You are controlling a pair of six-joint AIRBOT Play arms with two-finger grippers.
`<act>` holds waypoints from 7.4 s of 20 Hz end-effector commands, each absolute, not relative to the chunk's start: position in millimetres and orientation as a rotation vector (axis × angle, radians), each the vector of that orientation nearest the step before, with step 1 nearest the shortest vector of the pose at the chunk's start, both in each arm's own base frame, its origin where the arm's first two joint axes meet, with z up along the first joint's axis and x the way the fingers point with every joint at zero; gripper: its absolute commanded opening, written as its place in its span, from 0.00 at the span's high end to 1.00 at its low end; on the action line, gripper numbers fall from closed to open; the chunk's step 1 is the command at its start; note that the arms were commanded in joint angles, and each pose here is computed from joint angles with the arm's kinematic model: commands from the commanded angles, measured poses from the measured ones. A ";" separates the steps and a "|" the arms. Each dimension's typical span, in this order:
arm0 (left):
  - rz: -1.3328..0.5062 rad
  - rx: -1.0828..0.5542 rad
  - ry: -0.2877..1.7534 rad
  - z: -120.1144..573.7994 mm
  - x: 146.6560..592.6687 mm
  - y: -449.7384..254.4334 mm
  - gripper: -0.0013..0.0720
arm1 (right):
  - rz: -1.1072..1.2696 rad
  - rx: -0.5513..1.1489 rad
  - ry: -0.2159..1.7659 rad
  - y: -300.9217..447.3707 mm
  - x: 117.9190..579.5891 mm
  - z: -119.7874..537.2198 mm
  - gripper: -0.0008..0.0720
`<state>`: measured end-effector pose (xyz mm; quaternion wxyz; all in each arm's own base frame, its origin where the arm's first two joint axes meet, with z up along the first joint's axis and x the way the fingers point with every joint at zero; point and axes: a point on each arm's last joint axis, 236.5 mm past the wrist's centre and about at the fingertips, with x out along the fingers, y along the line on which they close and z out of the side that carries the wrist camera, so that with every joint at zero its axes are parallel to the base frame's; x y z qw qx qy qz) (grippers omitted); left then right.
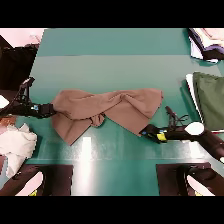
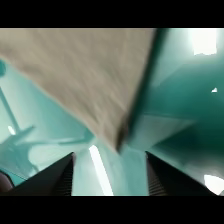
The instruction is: Fold the shirts.
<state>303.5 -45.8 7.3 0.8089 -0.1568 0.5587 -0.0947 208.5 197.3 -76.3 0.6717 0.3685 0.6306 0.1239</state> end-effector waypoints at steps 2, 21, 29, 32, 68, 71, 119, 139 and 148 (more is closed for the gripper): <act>-0.225 -0.312 1.201 9.5 301.2 -46.7 0.94 | 0.249 0.801 1.381 224.1 231.8 -96.4 0.40; -0.270 -0.078 0.502 338.0 355.0 -42.1 0.94 | 0.289 0.502 0.475 70.7 321.4 273.0 0.97; -0.382 0.066 -0.087 555.2 204.5 -90.7 0.94 | 0.106 0.199 0.141 21.4 244.9 457.2 0.97; -0.466 0.065 -0.166 570.8 164.4 -113.2 0.94 | 0.101 0.132 0.126 25.4 233.7 485.0 0.97; -0.421 0.134 0.950 41.9 535.7 -55.4 0.94 | 0.122 0.228 1.202 40.1 512.0 22.9 0.97; -0.434 0.156 1.040 15.2 516.7 -51.5 0.94 | 0.140 0.199 1.315 58.8 484.8 -18.3 0.97; -0.050 -0.455 1.622 -59.8 189.1 -27.7 0.02 | 0.272 0.203 1.333 67.9 413.4 53.1 0.19; -0.034 -0.585 1.520 -78.2 206.9 -43.2 0.69 | 0.281 0.198 1.380 68.1 402.1 51.1 0.19; -0.137 -0.537 1.511 -50.0 214.4 -49.5 0.94 | 0.249 0.412 1.588 56.8 320.1 -38.3 0.20</act>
